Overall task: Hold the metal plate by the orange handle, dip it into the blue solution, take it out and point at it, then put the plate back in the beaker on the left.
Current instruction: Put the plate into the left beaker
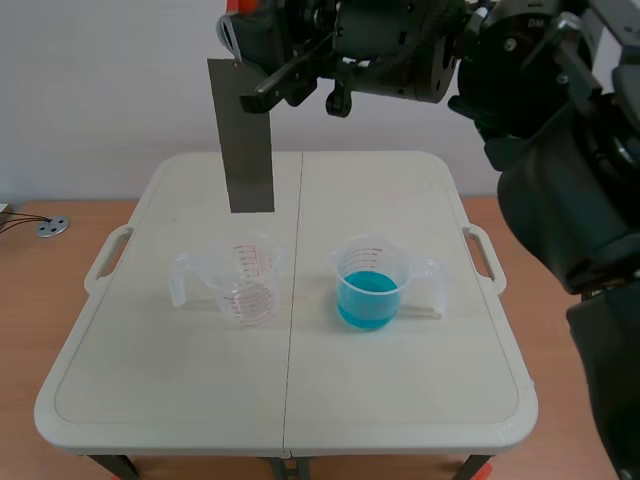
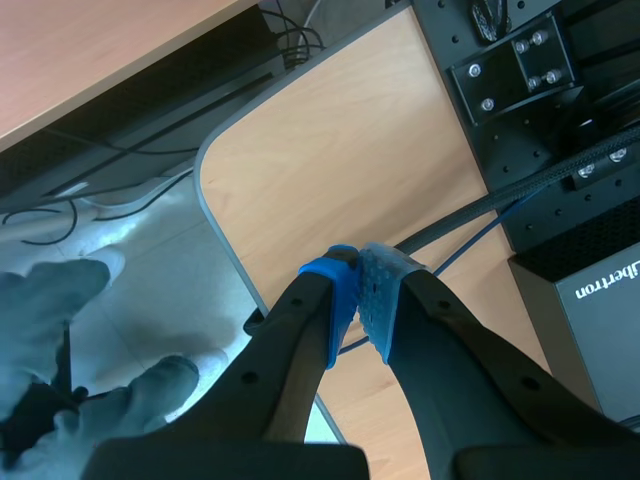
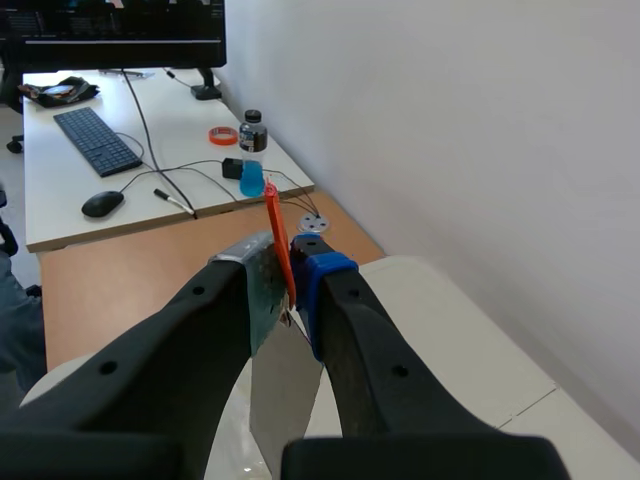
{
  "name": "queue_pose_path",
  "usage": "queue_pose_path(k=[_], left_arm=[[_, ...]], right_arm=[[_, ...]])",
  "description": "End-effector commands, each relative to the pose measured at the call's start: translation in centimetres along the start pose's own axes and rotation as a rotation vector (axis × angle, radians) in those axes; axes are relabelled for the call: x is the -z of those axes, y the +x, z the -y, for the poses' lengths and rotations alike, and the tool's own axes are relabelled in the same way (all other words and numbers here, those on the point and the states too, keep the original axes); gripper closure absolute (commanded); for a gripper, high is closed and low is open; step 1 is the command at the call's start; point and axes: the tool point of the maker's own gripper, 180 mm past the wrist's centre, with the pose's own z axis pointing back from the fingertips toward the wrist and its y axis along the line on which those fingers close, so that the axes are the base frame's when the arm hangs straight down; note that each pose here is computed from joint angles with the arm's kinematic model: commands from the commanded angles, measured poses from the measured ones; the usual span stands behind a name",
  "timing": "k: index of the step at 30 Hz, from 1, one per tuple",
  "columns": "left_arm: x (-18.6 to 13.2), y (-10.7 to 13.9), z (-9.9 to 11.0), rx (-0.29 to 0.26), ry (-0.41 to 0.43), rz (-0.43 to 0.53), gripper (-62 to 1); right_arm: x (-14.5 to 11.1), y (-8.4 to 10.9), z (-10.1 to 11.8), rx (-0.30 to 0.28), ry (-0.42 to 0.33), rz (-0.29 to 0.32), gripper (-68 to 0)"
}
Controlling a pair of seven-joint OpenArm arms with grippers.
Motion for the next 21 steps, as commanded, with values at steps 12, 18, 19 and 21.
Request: queue_pose_path(k=[12, 18, 19, 21], left_arm=[[0.0, 0.3, 0.0, 0.001, -0.003, 0.011, -1.8], [0.0, 0.3, 0.0, 0.001, -0.002, 0.01, -1.8], [0.0, 0.3, 0.0, 0.001, -0.002, 0.01, -1.8], [0.0, 0.3, 0.0, 0.001, -0.002, 0.01, -1.8]], right_arm=[[2.9, -0.8, 0.2, 0.062, 0.025, 0.0, -1.5], [3.5, -1.9, -0.1, 0.068, 0.023, -0.033, -1.5], [3.5, -2.0, -0.1, 0.071, 0.024, -0.036, -1.5], [3.6, -2.1, -0.1, 0.078, 0.024, -0.033, -1.5]])
